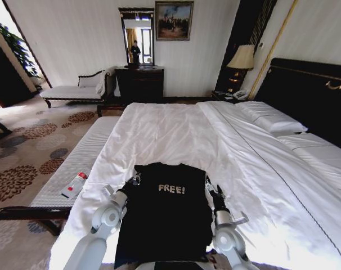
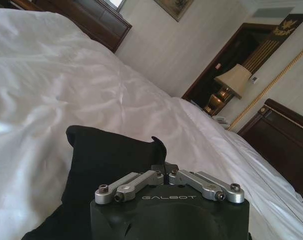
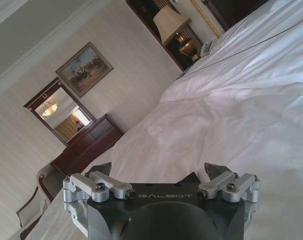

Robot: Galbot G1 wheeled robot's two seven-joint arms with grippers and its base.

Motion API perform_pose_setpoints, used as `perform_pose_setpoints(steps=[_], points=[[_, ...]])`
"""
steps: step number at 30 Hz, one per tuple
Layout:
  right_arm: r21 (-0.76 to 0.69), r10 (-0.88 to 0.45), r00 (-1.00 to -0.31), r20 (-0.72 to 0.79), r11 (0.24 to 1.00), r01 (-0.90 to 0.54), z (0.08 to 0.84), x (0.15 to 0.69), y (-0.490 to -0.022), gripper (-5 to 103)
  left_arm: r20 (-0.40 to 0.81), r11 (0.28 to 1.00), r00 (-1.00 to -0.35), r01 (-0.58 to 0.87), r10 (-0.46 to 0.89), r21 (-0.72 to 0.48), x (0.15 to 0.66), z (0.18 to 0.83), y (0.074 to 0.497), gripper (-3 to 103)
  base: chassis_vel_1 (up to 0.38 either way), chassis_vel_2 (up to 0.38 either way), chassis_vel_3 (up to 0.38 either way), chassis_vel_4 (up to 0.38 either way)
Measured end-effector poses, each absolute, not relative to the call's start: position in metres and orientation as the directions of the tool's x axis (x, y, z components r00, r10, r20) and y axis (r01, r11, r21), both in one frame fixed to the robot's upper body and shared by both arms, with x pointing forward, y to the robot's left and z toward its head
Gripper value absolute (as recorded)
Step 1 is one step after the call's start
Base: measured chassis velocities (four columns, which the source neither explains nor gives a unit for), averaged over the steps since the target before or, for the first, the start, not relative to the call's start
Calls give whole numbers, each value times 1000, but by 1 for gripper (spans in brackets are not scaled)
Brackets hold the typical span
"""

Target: Fold the clothes on the bed.

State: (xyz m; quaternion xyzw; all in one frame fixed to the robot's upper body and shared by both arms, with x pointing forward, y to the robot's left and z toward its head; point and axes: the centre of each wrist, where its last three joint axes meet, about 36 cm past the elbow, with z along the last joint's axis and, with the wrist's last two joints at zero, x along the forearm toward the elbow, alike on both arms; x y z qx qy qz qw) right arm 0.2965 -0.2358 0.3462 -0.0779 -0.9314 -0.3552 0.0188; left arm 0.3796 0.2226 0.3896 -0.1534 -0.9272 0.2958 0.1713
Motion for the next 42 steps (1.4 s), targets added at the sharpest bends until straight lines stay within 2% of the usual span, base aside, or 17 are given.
perform_pose_setpoints(steps=[13,15,17,20,21,24,26,27,28,29,31,33,35,38,39,42], points=[[651,132,-986,103,741,167,340,296,-233,100,289,777,-862,173,417,-605,396,359,182,-2,0,0,0,0],[651,133,-986,103,741,168,340,296,-233,100,300,783,-856,176,421,-597,393,360,180,8,0,0,0,0],[650,133,-986,103,741,168,340,296,-233,100,301,784,-853,182,426,-594,390,362,180,8,0,0,0,0],[649,133,-986,101,743,166,341,294,-232,100,287,779,-848,209,445,-591,377,381,185,24,0,0,0,0],[649,133,-986,101,743,166,341,294,-232,100,287,779,-848,209,445,-591,377,381,185,24,0,0,0,0],[645,133,-986,104,746,168,340,294,-232,100,255,770,-840,262,479,-582,356,404,197,41,0,0,0,0],[643,132,-986,105,747,169,339,294,-232,100,251,772,-842,265,477,-578,352,408,201,41,0,0,0,0],[641,132,-986,105,749,169,338,296,-233,100,245,777,-850,262,467,-573,348,412,206,46,0,0,0,0],[639,129,-986,103,751,165,337,299,-235,100,242,787,-868,236,435,-570,343,417,217,52,0,0,0,0],[639,129,-986,103,751,165,337,299,-235,100,242,787,-868,236,435,-570,343,417,217,52,0,0,0,0],[643,127,-987,97,749,160,335,306,-239,100,253,803,-895,169,369,-572,340,418,231,63,0,0,0,0],[647,107,-992,68,752,125,337,326,-253,100,310,837,-926,11,214,-547,333,410,262,74,0,0,0,0],[644,96,-994,56,757,109,337,333,-259,100,327,849,-929,-27,174,-528,331,407,269,74,0,0,0,0],[622,38,-999,24,782,45,336,358,-286,100,350,886,-934,-103,70,-452,324,398,287,90,0,0,0,0],[612,22,-999,24,790,32,334,364,-298,100,349,888,-935,-105,66,-447,324,398,288,94,0,0,0,0],[597,-9,-1000,27,802,9,327,373,-320,100,346,889,-936,-103,65,-447,325,398,288,98,0,0,0,0]])
